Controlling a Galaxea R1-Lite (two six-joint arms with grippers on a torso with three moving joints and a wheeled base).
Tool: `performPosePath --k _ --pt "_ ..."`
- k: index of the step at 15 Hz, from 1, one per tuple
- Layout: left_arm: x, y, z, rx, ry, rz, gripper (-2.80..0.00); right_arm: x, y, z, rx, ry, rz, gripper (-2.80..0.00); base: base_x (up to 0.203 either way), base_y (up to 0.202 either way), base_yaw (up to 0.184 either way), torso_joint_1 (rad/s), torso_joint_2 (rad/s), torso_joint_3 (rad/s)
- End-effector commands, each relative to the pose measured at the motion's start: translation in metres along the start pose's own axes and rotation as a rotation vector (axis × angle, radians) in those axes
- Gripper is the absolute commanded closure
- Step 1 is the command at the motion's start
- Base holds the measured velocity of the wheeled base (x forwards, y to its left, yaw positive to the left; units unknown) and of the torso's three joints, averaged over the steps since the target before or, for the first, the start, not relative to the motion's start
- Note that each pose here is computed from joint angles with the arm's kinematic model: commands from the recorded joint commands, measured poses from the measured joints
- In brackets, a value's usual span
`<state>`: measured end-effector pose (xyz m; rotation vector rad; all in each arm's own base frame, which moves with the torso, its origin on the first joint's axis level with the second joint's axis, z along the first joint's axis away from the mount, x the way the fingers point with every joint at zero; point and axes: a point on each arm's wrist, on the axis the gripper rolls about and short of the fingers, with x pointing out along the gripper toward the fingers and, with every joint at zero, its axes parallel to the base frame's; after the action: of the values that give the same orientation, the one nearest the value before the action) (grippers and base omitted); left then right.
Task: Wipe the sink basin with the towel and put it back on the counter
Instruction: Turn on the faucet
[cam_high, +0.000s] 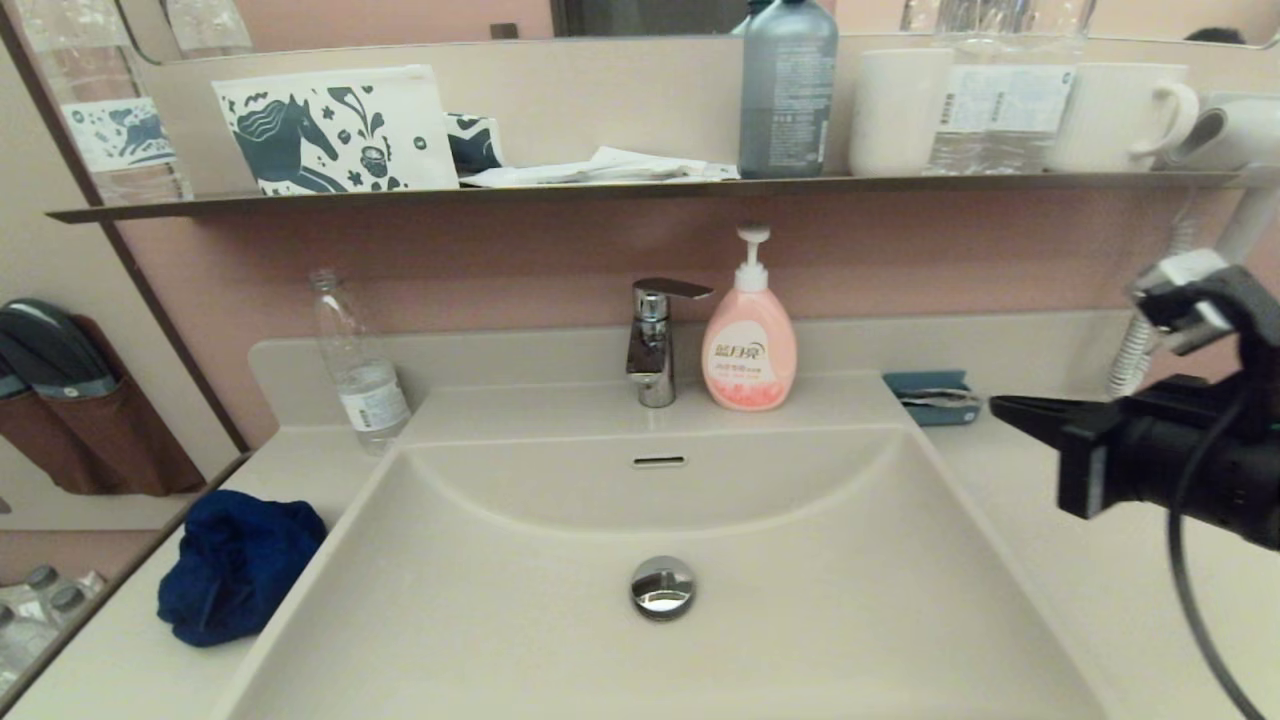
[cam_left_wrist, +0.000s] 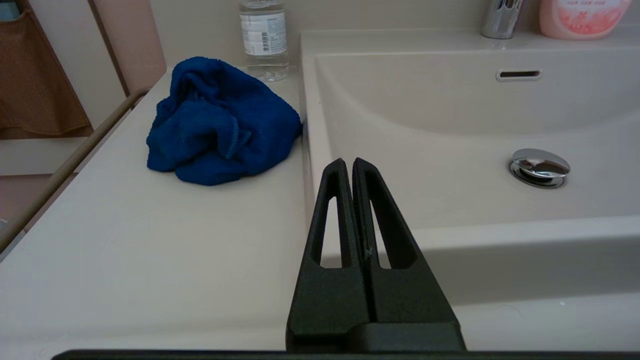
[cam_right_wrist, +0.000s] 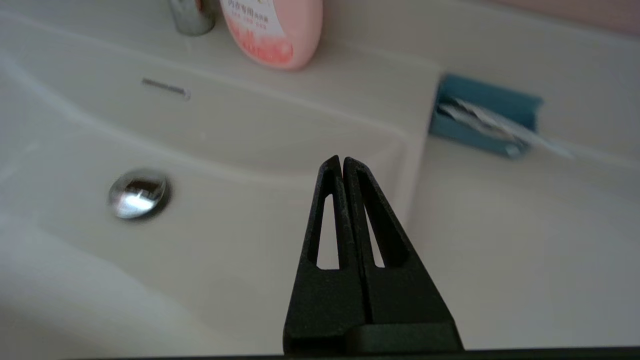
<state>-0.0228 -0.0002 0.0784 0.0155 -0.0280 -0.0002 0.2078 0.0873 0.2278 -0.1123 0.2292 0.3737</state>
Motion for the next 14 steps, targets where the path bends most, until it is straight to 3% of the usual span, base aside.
performPosePath --k 1,7,14 --pt "0.000 0.000 0.000 0.000 -0.001 0.000 0.00 0.068 0.031 -0.016 -0.031 0.031 -0.006 0.00 0.000 0.000 0.000 0.000 0.00 0.000" --pt "0.000 0.000 0.000 0.000 -0.001 0.000 0.00 0.157 0.099 0.001 -0.054 -0.102 0.025 0.00 0.000 0.000 0.000 0.000 0.00 0.000" --pt "0.000 0.000 0.000 0.000 -0.001 0.000 0.00 0.209 0.118 0.022 -0.153 -0.219 -0.002 0.00 0.000 0.000 0.000 0.000 0.00 0.000"
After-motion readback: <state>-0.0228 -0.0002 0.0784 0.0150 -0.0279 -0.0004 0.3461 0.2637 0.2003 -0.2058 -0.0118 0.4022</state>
